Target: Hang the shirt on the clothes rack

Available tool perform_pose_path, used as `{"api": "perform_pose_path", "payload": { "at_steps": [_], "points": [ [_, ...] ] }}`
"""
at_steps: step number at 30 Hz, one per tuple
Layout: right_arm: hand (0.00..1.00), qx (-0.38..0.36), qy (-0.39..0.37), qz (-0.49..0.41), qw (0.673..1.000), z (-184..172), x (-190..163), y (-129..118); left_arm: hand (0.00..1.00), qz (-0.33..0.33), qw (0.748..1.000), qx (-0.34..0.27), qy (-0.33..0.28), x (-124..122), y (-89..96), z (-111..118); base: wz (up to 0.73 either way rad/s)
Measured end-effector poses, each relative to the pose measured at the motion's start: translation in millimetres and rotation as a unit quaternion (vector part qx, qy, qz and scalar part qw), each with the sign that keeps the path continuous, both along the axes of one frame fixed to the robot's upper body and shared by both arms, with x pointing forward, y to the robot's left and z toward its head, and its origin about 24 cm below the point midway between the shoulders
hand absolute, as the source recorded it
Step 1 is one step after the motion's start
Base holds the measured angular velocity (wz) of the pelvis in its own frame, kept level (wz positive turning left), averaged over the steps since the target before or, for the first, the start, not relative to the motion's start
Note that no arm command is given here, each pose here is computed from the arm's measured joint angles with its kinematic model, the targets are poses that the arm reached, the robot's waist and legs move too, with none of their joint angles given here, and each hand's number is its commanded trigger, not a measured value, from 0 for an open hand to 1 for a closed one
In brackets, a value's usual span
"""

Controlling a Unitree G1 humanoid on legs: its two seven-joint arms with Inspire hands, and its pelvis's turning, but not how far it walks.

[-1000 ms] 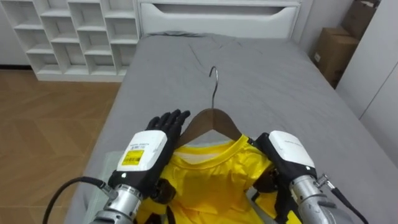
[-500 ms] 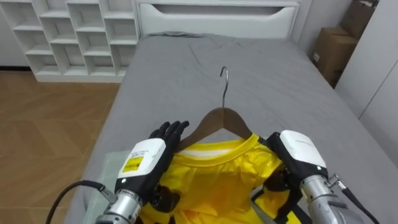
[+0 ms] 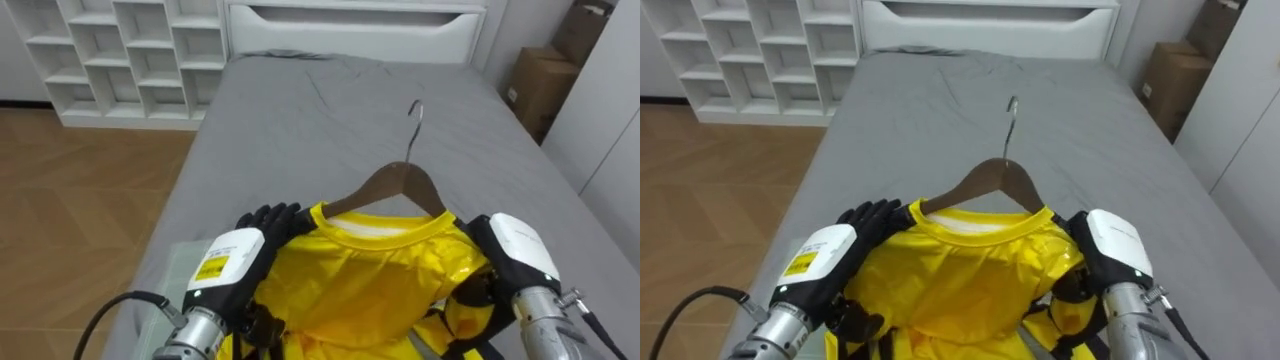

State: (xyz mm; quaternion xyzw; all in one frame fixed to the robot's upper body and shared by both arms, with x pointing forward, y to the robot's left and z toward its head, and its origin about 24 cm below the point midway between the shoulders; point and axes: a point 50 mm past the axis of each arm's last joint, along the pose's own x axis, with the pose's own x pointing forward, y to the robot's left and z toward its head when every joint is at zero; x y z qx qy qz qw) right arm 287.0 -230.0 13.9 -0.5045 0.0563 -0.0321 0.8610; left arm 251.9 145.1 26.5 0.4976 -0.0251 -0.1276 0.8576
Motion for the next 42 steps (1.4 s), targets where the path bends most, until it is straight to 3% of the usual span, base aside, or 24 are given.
{"api": "perform_pose_path", "payload": {
  "at_steps": [7,18,27,36,42],
  "points": [
    [1.00,0.006,-0.010,-0.029,1.000,1,-1,-11,0.00,0.012,1.000,0.001,0.001,1,4.9,0,0.00],
    [1.00,0.023,-0.040,-0.092,0.995,10,-3,-38,0.00,0.083,0.996,0.007,0.029,-6,39.9,-11,-0.01],
    [1.00,0.010,-0.051,-0.105,0.993,13,-4,-41,0.00,0.128,0.989,-0.003,0.079,-21,59.9,-34,0.00],
    [1.00,-0.022,-0.114,-0.101,0.988,42,-3,-46,0.00,0.193,0.978,-0.007,0.083,-30,87.1,-40,0.00],
    [1.00,-0.025,-0.145,-0.087,0.985,53,-5,-40,0.00,0.213,0.973,-0.019,0.087,-35,92.2,-49,-0.02]
  ]
}}
